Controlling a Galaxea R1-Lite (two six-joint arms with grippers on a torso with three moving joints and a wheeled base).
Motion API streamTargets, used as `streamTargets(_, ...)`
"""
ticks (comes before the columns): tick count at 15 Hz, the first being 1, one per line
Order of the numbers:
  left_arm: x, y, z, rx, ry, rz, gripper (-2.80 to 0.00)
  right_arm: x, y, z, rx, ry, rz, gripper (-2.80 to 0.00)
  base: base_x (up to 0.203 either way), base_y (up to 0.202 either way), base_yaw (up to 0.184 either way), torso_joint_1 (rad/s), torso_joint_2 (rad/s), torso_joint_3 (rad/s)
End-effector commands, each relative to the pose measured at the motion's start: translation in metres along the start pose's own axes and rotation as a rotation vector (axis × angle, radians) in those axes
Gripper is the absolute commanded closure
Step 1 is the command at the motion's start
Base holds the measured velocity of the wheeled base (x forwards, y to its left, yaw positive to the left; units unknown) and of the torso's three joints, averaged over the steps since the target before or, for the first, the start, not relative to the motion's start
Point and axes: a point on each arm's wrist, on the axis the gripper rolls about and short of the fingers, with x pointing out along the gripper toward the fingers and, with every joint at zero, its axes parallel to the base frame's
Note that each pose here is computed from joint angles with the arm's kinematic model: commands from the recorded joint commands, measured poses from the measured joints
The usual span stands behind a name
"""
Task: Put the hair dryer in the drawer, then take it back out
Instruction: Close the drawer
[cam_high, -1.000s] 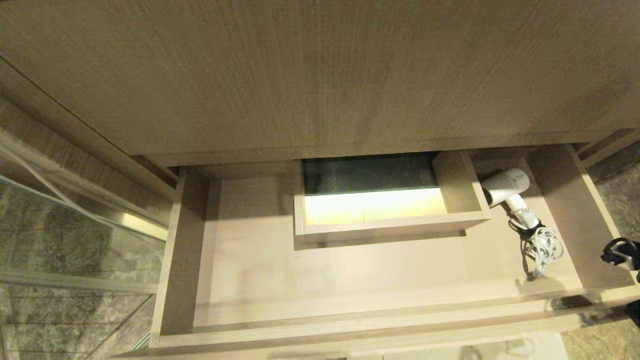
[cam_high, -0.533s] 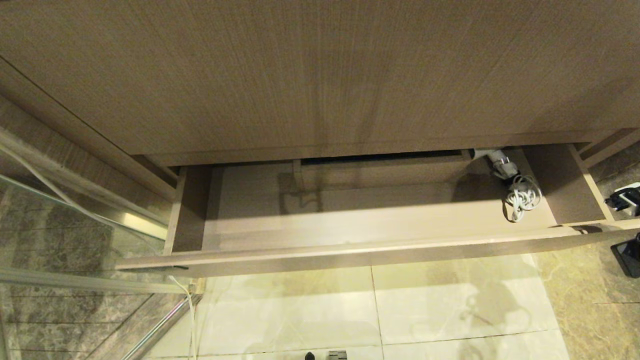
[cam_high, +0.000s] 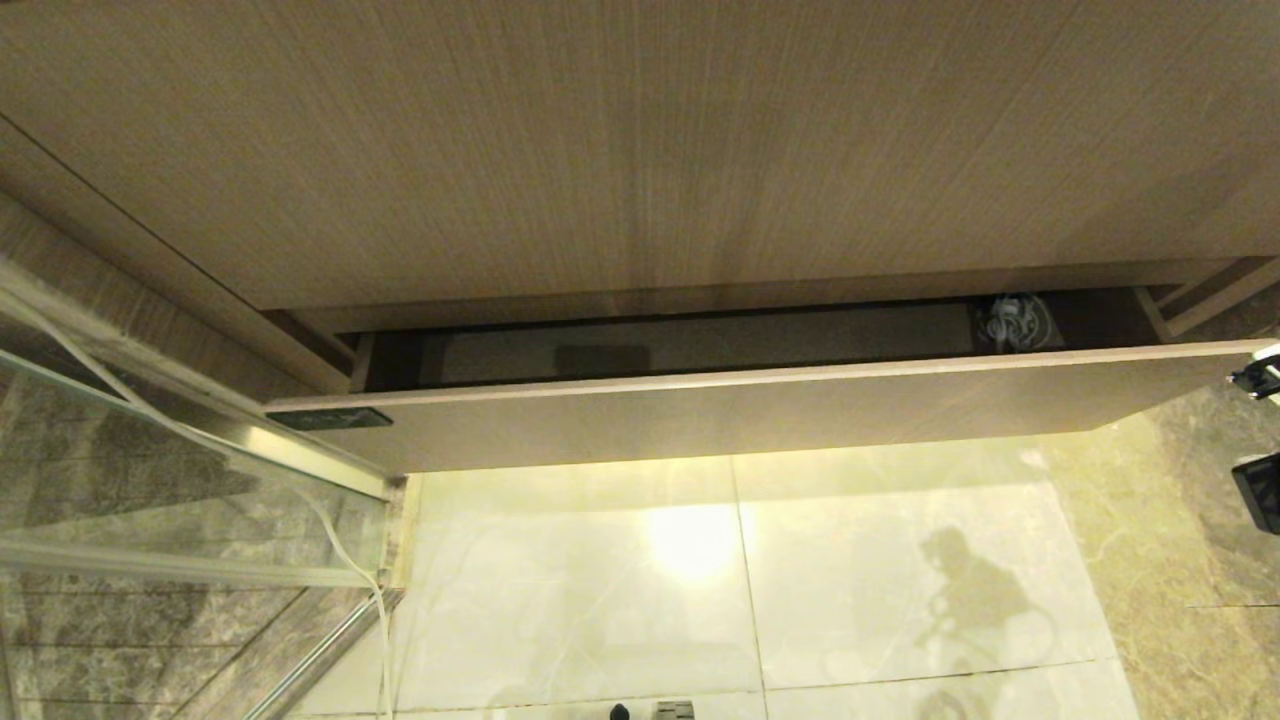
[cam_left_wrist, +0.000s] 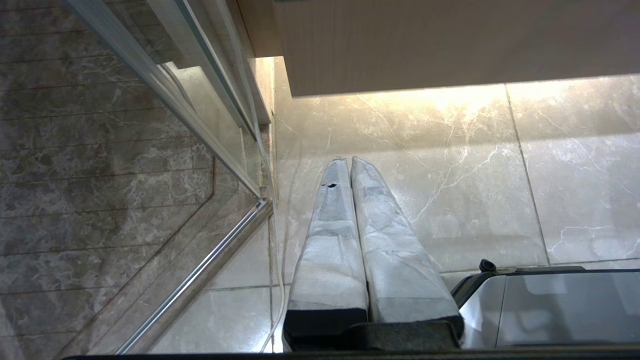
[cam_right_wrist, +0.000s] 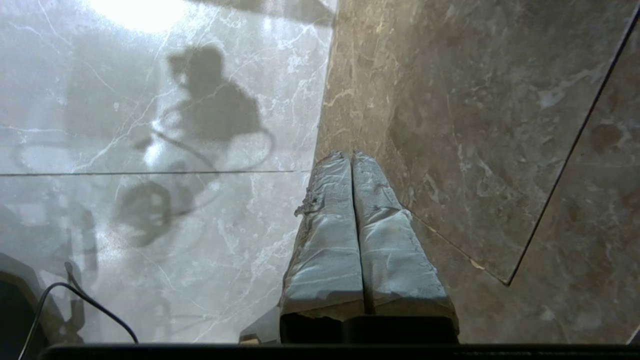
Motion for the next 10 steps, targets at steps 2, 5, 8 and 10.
streamTargets(2,0.0,0.0,0.0,0.0,0.0,0.0,0.0,0.004,0.002,0.003,-0.012,-0.007,0.012,0.0,0.0,0.0,0.0,0.0,0.0,0.0)
streamTargets(5,0.0,0.0,0.0,0.0,0.0,0.0,0.0,0.025,0.003,0.017,-0.023,-0.076,-0.005,0.0,0.0,0.0,0.0,0.0,0.0,0.0)
streamTargets(8,0.0,0.0,0.0,0.0,0.0,0.0,0.0,0.055,0.009,0.026,-0.035,-0.166,-0.033,0.0,0.0,0.0,0.0,0.0,0.0,0.0)
streamTargets(10,0.0,0.0,0.0,0.0,0.0,0.0,0.0,0.073,0.013,0.033,-0.041,-0.218,-0.046,0.0,0.0,0.0,0.0,0.0,0.0,0.0)
